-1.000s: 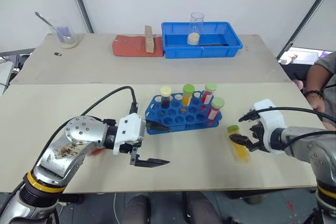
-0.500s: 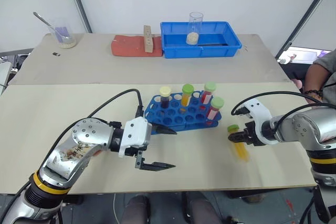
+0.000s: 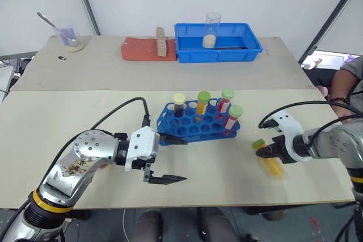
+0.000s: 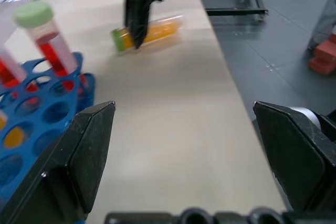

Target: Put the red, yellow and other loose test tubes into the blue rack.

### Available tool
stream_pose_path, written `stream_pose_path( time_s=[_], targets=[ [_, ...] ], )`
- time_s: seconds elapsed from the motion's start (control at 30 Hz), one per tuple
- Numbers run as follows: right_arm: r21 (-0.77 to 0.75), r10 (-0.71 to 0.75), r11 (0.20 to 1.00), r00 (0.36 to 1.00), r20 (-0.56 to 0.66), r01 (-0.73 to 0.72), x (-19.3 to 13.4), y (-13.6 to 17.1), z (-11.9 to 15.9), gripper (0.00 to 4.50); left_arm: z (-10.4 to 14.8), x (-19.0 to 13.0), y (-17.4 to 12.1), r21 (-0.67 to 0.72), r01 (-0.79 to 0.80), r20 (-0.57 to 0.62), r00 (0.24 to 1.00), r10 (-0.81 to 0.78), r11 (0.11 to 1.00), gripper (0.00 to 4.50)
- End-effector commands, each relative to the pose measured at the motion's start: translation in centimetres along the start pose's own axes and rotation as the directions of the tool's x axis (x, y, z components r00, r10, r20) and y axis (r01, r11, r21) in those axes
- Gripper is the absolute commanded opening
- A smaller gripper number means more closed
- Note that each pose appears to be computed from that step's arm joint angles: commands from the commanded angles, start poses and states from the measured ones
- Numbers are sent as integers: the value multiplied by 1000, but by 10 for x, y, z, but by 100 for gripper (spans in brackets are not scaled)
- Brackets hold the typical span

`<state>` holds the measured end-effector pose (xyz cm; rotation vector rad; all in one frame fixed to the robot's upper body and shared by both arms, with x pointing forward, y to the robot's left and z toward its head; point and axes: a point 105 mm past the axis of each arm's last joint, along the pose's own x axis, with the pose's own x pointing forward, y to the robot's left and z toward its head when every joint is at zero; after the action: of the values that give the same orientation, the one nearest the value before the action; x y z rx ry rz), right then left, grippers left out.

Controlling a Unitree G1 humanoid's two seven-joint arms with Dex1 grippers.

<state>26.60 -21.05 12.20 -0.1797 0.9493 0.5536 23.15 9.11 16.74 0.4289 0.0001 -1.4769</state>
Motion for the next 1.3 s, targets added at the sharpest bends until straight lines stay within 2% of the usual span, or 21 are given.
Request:
stream_pose_path(
  time_s=[0.03,0.1,0.17,0.23,0.43,0.53,0.73,0.93,1.3],
  targets=[
    [-136,128,985,975,181,-104,-20,32,21,99,6,-17,10,-4,-82,22,996,82,997,450],
    [-198,195,970,932,305,-138,-24,49,31,99,4,-24,15,-14,-120,21,993,120,993,450],
    [-280,293,947,781,551,-157,-33,77,59,99,0,-33,23,-28,-178,12,984,179,984,450],
    [-265,307,950,657,688,-167,-37,89,77,99,-2,-38,29,-30,-206,7,979,206,978,450],
    [-303,301,950,447,843,-69,-32,109,110,99,-4,-39,30,-2,-179,-18,984,179,984,450],
    [-295,284,955,364,887,-27,-29,112,122,99,-3,-37,29,8,-166,-12,986,166,986,450],
    [-260,227,964,319,920,63,-7,112,126,99,2,-30,25,5,-133,19,991,132,991,450],
    [-214,164,968,310,936,132,16,104,123,99,3,-26,22,3,-117,23,993,117,993,450],
    [-154,92,969,296,951,194,32,93,117,99,4,-25,20,-34,-101,15,995,102,994,450]
  ],
)
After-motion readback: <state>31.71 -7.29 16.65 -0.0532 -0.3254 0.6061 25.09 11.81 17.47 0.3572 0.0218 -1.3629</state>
